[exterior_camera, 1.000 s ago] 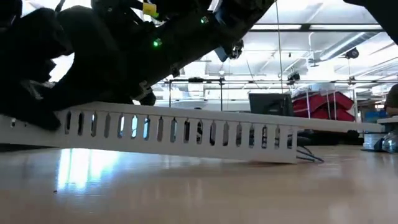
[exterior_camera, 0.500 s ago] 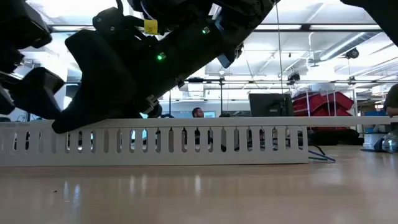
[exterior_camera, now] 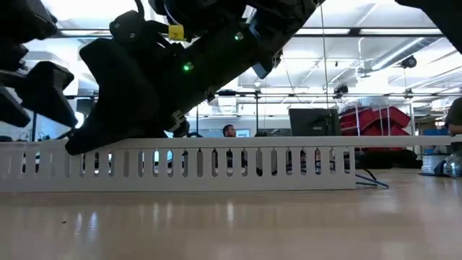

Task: Ziptie cables
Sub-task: Close the white cable duct

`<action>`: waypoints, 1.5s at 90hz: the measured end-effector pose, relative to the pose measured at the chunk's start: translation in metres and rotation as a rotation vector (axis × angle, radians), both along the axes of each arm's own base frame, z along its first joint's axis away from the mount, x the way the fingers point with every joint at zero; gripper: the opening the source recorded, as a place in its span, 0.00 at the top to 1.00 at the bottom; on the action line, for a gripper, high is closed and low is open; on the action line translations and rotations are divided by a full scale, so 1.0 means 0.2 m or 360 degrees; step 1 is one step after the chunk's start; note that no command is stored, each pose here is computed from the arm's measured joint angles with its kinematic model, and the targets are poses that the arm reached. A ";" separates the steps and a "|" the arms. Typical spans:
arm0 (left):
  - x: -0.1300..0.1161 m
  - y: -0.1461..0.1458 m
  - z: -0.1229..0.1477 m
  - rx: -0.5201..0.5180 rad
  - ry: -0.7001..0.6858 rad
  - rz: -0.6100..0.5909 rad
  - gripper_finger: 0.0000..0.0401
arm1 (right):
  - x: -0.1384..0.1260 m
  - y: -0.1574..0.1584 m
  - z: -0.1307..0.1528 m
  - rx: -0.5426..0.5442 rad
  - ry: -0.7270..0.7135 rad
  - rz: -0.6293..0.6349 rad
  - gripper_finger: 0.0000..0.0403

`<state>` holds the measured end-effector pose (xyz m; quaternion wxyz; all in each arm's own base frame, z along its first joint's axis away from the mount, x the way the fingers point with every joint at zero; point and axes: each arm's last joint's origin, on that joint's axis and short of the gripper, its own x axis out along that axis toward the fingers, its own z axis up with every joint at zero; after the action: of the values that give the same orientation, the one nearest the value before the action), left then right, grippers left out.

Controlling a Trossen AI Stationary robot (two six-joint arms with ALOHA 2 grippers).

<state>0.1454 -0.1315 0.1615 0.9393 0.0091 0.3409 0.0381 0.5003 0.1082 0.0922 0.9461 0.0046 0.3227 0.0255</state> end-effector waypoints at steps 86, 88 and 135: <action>-0.01 0.00 -0.40 -0.0041 0.0162 0.0118 0.48 | 0.03 0.01 -0.04 0.0057 -0.0090 0.0026 0.44; -0.01 0.00 -0.40 -0.0041 0.0162 0.0118 0.48 | 0.04 0.01 -0.05 0.0061 -0.0097 0.0024 0.44; 0.00 -0.01 -0.38 -0.0046 0.0117 0.0034 0.46 | 0.21 0.01 0.01 -0.0064 -0.0026 0.0051 0.45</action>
<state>0.1457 -0.1334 0.0863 0.9257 -0.0067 0.3757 0.0429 0.5433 0.1095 0.0950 0.9481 -0.0198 0.3156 0.0341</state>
